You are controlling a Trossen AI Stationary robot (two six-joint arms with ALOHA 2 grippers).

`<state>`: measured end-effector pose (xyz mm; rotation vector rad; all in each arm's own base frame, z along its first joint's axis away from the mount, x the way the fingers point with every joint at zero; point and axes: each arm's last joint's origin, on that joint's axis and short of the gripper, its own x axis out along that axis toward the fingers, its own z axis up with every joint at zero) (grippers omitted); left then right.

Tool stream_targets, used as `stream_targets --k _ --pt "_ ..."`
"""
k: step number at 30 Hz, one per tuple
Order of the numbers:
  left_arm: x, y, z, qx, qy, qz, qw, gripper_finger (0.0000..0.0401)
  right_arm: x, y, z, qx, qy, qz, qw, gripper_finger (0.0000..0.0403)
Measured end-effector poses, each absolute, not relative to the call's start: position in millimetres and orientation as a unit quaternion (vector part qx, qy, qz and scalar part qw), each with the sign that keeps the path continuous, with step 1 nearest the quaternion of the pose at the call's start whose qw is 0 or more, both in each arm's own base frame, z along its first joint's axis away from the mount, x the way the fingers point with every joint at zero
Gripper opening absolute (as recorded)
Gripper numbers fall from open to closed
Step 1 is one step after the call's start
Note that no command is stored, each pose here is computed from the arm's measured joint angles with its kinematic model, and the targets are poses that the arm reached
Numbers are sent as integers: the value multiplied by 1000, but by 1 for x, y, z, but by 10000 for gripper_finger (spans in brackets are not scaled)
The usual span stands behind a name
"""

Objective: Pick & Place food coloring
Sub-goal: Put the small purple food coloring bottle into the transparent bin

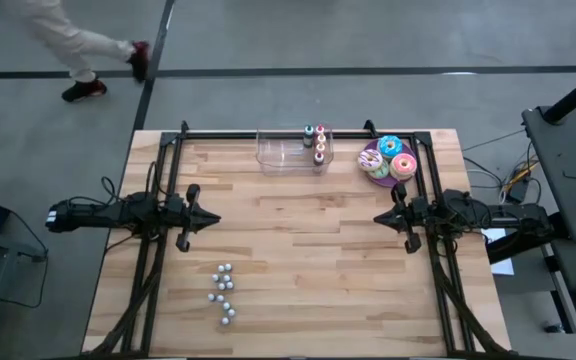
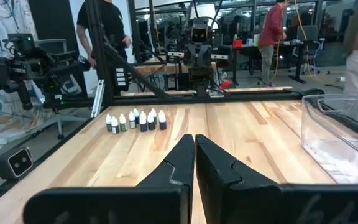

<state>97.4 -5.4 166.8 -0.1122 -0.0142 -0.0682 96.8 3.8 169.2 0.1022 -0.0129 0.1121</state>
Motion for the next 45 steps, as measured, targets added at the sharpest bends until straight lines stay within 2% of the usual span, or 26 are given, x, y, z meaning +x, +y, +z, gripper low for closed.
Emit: stream_targets --k 45 --pt "97 -5 167 -51 -8 -34 998 0 98 4 168 51 3 56 997 8"
